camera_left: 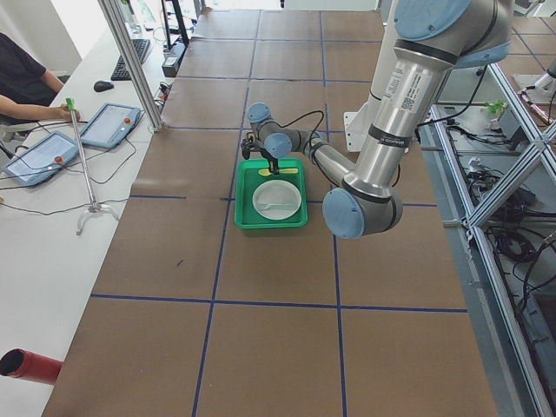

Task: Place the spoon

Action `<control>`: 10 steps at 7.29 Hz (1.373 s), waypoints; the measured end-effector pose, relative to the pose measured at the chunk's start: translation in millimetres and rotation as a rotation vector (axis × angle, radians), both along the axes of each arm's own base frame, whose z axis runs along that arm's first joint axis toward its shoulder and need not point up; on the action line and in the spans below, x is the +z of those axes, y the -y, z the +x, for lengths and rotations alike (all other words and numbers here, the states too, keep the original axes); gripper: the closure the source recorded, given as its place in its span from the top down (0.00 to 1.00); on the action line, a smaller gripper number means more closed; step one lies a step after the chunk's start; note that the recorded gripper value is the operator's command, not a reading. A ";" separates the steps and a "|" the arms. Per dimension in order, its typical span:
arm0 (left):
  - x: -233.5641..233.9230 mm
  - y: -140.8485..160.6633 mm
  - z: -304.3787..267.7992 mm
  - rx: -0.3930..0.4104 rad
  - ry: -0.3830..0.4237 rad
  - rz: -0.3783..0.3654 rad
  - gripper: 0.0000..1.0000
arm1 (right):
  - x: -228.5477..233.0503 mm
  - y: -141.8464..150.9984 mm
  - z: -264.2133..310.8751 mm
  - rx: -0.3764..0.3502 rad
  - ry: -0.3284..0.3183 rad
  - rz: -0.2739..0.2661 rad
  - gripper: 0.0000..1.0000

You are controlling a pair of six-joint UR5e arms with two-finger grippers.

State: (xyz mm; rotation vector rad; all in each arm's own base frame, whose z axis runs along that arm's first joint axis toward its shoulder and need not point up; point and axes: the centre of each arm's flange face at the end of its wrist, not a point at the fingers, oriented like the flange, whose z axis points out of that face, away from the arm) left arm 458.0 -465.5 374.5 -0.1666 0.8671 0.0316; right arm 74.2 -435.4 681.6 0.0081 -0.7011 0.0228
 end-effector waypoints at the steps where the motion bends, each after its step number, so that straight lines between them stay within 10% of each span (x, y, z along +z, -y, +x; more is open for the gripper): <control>1: -0.7 -0.8 0.7 0.002 -0.002 0.002 0.78 | 0.0 0.0 0.0 0.000 0.000 0.000 1.00; 2: -1.6 -1.0 0.3 0.004 -0.004 0.005 1.00 | 0.0 0.0 0.0 0.000 0.000 0.000 1.00; 5: -17.3 11.1 -26.1 -0.033 -0.027 0.031 1.00 | 0.0 0.0 0.0 0.000 0.000 0.000 1.00; 10: -109.8 54.9 -235.5 -0.190 -0.045 0.251 1.00 | 0.0 0.0 0.0 0.000 0.000 0.000 1.00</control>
